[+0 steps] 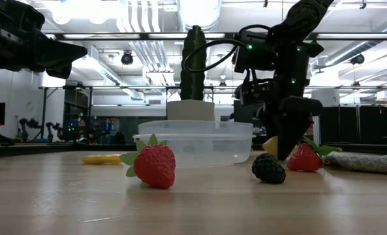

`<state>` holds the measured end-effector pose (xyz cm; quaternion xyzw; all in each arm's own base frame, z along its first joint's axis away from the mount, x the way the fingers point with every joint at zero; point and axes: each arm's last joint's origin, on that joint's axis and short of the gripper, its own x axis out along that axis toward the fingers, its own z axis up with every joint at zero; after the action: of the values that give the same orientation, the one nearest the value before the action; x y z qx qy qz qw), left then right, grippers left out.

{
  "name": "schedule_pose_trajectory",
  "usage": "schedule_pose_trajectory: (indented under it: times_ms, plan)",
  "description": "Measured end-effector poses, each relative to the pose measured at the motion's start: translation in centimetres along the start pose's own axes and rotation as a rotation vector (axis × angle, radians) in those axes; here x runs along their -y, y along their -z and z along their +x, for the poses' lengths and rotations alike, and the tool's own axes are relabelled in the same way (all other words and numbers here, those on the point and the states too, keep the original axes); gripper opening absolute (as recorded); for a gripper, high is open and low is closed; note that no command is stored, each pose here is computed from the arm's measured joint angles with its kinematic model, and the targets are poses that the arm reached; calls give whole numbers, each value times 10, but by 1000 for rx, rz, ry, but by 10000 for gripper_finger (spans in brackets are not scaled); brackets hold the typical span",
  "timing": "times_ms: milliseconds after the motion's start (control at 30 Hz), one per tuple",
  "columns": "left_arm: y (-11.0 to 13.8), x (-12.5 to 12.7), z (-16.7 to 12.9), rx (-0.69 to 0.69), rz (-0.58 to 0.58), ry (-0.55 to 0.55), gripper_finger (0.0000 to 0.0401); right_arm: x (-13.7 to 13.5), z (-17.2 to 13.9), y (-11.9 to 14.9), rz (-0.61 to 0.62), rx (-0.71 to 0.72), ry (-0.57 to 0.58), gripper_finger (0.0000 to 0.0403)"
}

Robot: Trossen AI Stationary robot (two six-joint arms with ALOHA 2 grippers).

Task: Pick and placing Produce into tupperware
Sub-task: Put the yellow lemon into the transparent container

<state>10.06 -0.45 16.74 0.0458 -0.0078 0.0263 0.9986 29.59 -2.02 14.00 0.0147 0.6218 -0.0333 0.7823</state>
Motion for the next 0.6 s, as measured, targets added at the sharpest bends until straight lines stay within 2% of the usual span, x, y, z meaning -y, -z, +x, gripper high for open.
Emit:
schedule_pose_trajectory:
  times_ms: [300, 467, 600]
  plan:
    - [0, 0, 0, 0, 0, -4, 0, 0, 0, 1, 1, -7, 2, 205]
    - [0, 0, 0, -1, 0, -8, 0, 0, 0, 1, 17, -9, 5, 203]
    - [0, 0, 0, -1, 0, -11, 0, 0, -1, 2, 76, -22, 9, 203]
